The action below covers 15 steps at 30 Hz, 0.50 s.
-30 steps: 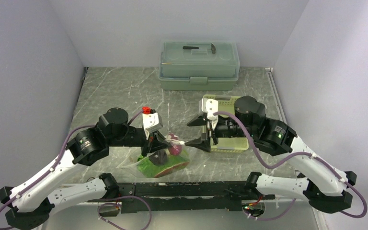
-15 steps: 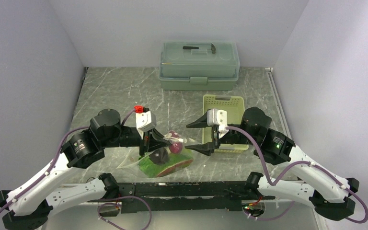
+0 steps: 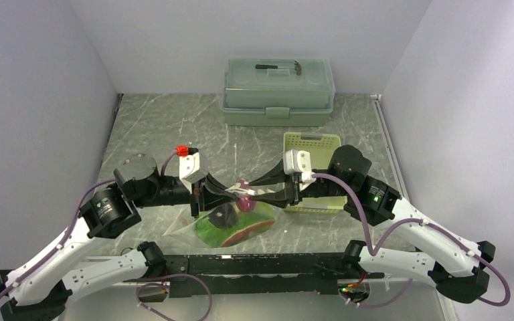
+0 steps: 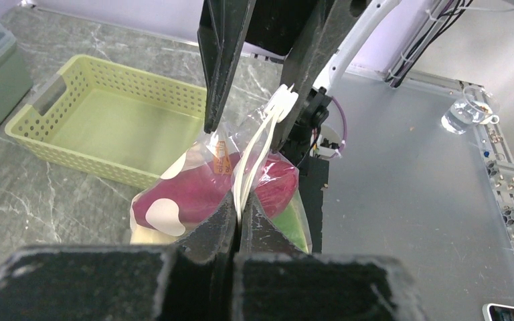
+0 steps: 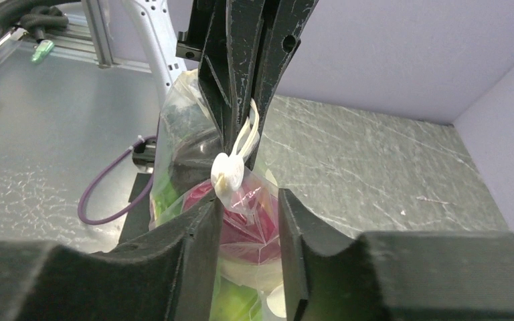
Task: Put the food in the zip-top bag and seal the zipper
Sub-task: Zip the zipper food storage bag.
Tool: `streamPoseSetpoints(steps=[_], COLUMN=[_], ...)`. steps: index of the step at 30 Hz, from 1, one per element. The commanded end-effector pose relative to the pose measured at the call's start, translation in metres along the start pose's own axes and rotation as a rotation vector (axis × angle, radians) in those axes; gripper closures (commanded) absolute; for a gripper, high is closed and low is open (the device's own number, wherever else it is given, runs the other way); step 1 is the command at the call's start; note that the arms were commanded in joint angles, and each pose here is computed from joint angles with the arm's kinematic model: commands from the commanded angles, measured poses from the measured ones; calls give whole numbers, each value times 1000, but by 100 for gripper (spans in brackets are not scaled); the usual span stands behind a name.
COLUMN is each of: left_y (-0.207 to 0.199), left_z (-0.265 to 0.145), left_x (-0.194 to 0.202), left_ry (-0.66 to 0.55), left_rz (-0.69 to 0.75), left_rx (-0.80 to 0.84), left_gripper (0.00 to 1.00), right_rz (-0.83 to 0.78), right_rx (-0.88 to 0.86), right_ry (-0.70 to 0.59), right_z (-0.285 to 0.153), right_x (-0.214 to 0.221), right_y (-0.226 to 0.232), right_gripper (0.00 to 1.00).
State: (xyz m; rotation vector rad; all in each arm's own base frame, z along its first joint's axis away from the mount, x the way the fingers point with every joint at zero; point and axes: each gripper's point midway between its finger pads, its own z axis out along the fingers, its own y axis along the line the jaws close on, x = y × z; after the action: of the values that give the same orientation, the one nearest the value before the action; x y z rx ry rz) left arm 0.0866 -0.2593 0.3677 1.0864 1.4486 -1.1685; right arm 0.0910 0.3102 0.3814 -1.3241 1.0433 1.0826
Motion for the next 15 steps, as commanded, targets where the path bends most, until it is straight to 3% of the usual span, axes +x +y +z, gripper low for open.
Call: streamPoseSetpoints(steps=[1, 15], left_y=[-13, -14], left_z=[-5, -3], left_x=[-38, -37], left_ry=[-139, -132], left_rz=[54, 51], left_rx=[40, 60], left_gripper=[100, 100], right_rz=[-36, -39], right_rx=[-21, -47], right_ry=[-70, -110], right_z=[1, 6], right_x=[-18, -25], right_y=[2, 3], right_gripper=[65, 77])
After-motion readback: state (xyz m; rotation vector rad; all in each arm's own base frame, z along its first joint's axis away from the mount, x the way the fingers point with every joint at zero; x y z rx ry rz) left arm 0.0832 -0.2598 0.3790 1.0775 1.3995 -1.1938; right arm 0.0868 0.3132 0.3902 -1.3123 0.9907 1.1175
